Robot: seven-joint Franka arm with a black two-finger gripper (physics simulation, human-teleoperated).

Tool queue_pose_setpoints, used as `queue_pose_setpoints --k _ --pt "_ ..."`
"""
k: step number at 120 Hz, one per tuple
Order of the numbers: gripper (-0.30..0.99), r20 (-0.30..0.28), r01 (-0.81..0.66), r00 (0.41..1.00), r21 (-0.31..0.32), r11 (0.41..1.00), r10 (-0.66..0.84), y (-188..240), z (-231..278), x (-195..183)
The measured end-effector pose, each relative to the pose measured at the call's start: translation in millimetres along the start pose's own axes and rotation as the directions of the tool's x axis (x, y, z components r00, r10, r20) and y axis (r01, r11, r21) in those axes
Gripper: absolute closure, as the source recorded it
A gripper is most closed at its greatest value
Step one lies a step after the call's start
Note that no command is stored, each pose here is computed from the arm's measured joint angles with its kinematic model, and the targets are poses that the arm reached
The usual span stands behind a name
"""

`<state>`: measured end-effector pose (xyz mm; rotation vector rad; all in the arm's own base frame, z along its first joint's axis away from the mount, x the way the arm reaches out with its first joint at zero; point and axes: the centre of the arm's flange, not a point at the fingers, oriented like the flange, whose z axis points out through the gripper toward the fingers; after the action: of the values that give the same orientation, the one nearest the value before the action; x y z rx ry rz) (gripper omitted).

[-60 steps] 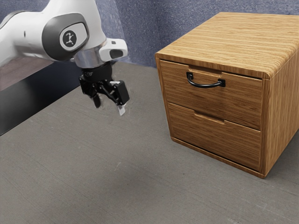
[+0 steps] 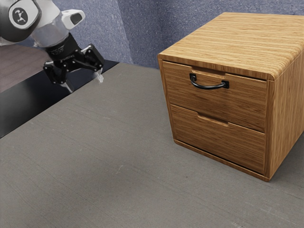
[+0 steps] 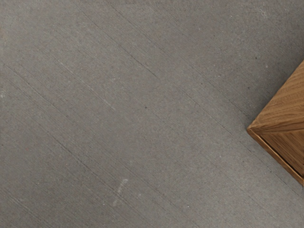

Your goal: Pull the drawer handle with one arm to open the drawer

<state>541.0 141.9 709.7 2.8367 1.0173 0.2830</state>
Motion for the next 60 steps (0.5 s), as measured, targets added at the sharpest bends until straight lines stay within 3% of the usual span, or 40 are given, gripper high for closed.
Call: queue_pose_setpoints --k 9,17,31,39,48,60 --pt "0.00 -0.032 0.123 0.992 -0.020 0.992 -0.123 11 8 7" --pt "0.00 -0.052 0.164 0.985 -0.056 0.985 -0.167 53 12 -7" --pt "0.00 -0.043 0.144 0.988 -0.131 0.981 -0.151 166 22 -76" --pt "0.00 -0.028 0.149 0.987 -0.168 0.974 -0.156 209 19 -117" --pt "0.00 -0.017 0.216 0.975 -0.192 0.957 -0.223 224 18 -130" --pt "0.00 -0.012 0.373 0.923 -0.215 0.903 -0.384 208 18 -105"
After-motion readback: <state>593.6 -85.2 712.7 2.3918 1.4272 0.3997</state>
